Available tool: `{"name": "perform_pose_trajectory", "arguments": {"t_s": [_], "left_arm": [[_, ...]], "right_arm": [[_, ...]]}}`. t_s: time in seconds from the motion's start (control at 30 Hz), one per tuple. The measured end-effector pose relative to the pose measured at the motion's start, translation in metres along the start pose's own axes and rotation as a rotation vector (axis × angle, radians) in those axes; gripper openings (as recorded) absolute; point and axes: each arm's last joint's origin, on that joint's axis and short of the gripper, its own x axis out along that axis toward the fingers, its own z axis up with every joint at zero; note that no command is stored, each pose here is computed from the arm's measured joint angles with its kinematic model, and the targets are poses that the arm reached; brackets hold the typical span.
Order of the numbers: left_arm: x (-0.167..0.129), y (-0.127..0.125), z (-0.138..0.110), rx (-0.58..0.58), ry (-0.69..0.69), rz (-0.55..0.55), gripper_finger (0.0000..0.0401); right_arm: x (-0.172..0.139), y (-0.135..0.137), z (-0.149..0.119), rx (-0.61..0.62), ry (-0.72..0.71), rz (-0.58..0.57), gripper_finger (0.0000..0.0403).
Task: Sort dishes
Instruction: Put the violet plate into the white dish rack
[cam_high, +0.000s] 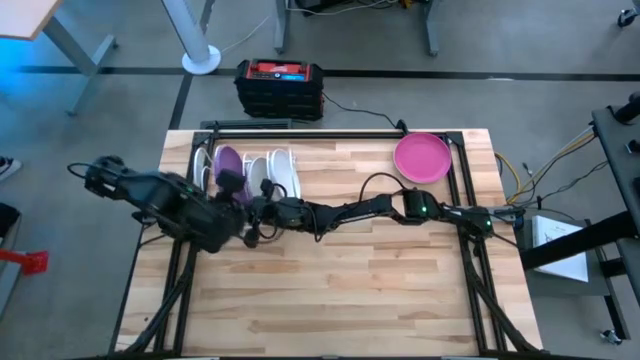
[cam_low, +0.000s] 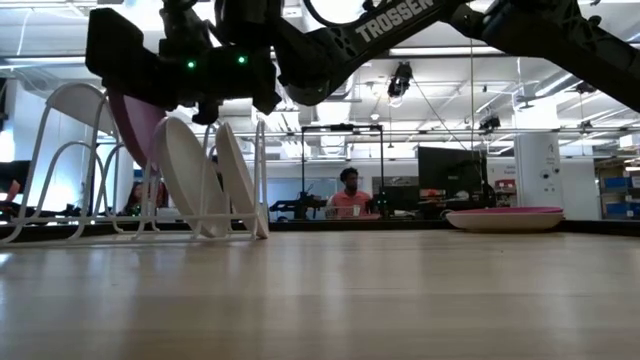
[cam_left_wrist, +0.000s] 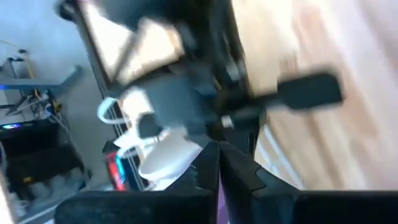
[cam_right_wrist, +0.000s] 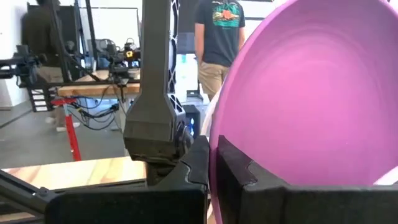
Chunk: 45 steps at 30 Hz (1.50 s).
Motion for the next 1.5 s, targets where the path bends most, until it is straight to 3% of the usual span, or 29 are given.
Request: {"name": "perform_pose_trajectory", "arguments": {"t_s": [0.2,0.47,0.8,1.07,1.37,1.5], "left_arm": [[-0.052,0.021,-0.003,-0.226,-0.212,0.009,0.0000],[-0.088,0.034,-0.009,-0.323,-0.374,-0.009,0.0000],[-0.080,0.030,-0.006,-0.309,-0.345,-0.010,0.0000],[-0.068,0.023,-0.003,-0.285,-0.294,-0.011,0.0000],[-0.062,0.019,0.000,-0.283,-0.272,-0.047,0.0000],[-0.062,0.019,0.000,-0.290,-0.272,-0.048,0.0000]], "right_arm": [[0.000,-0.001,0.001,0.102,-0.007,0.026,0.0000],[0.000,0.000,0.001,0.266,0.001,0.044,0.0000],[0.000,0.001,-0.003,0.472,0.042,0.035,0.0000],[-0.001,0.001,-0.006,0.520,0.057,0.007,0.0000],[-0.002,0.000,-0.011,0.492,0.082,-0.046,0.0001],[-0.002,0.001,-0.011,0.490,0.082,-0.047,0.0018]]}}
